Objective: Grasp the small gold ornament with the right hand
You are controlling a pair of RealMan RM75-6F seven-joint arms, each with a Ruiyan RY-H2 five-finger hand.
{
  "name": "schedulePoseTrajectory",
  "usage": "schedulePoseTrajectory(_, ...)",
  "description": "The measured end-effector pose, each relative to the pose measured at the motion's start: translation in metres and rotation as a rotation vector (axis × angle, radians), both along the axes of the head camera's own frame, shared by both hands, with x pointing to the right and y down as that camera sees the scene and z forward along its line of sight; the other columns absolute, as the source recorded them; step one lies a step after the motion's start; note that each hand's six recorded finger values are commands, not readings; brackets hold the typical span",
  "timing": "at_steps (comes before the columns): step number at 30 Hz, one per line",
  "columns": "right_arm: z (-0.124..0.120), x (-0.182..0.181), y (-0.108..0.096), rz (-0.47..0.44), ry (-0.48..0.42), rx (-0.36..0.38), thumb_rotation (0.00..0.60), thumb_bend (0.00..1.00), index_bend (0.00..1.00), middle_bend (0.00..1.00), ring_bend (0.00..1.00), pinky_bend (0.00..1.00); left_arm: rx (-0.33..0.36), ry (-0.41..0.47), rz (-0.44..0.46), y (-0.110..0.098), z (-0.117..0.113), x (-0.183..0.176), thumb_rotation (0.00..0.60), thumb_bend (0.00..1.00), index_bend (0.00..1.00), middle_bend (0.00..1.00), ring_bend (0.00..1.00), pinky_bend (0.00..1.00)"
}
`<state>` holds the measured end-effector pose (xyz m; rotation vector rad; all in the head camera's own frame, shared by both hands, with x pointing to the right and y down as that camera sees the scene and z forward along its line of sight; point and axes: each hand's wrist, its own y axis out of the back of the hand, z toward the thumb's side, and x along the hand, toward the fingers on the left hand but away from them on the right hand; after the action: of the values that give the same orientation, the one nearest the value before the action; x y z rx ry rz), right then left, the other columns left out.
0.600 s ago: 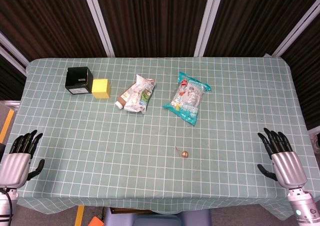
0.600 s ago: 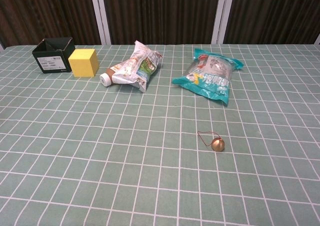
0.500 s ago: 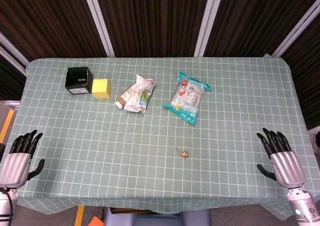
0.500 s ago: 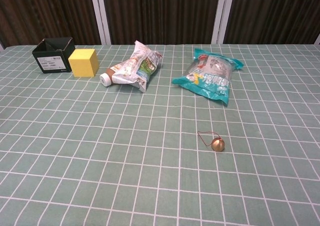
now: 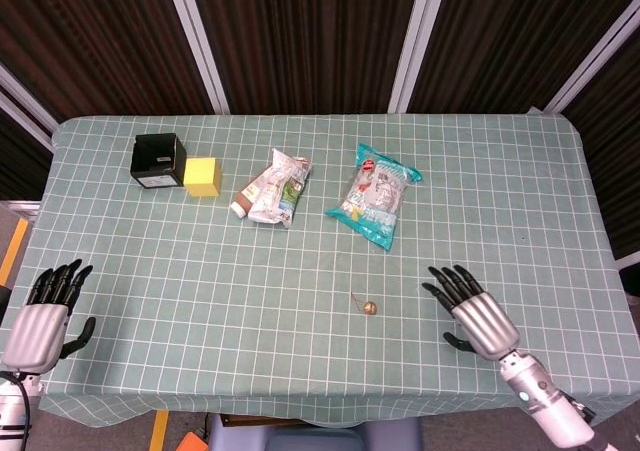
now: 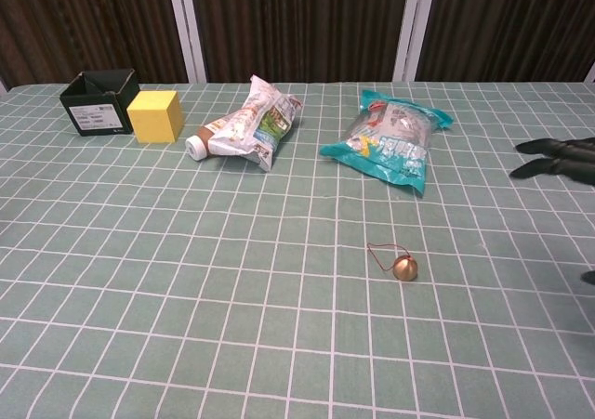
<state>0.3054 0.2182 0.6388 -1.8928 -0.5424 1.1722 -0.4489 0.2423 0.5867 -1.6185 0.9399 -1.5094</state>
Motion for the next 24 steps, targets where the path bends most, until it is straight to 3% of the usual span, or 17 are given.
schedulePoseTrajectory(6,0.027,-0.058,-0.007,-0.079,-0.058,0.007,0.600,0.35,0.56,0.02,0.00,0.00,-0.011,0.012,-0.005,-0.001,0.000,-0.002,0.600,0.42,0.00,0.00,0.00,0.06)
schedulePoseTrajectory(11,0.048,-0.087,-0.015,-0.106,-0.048,0.021,0.600,0.37,0.60,0.04,0.00,0.00,-0.018,0.016,-0.004,-0.001,0.000,-0.002,0.600,0.42,0.00,0.00,0.00,0.07)
schedulePoseTrajectory(24,0.073,-0.101,-0.028,-0.077,-0.024,0.005,0.600,0.41,0.65,0.07,0.00,0.00,-0.028,0.010,-0.018,-0.001,-0.001,-0.007,0.600,0.42,0.00,0.00,0.00,0.07)
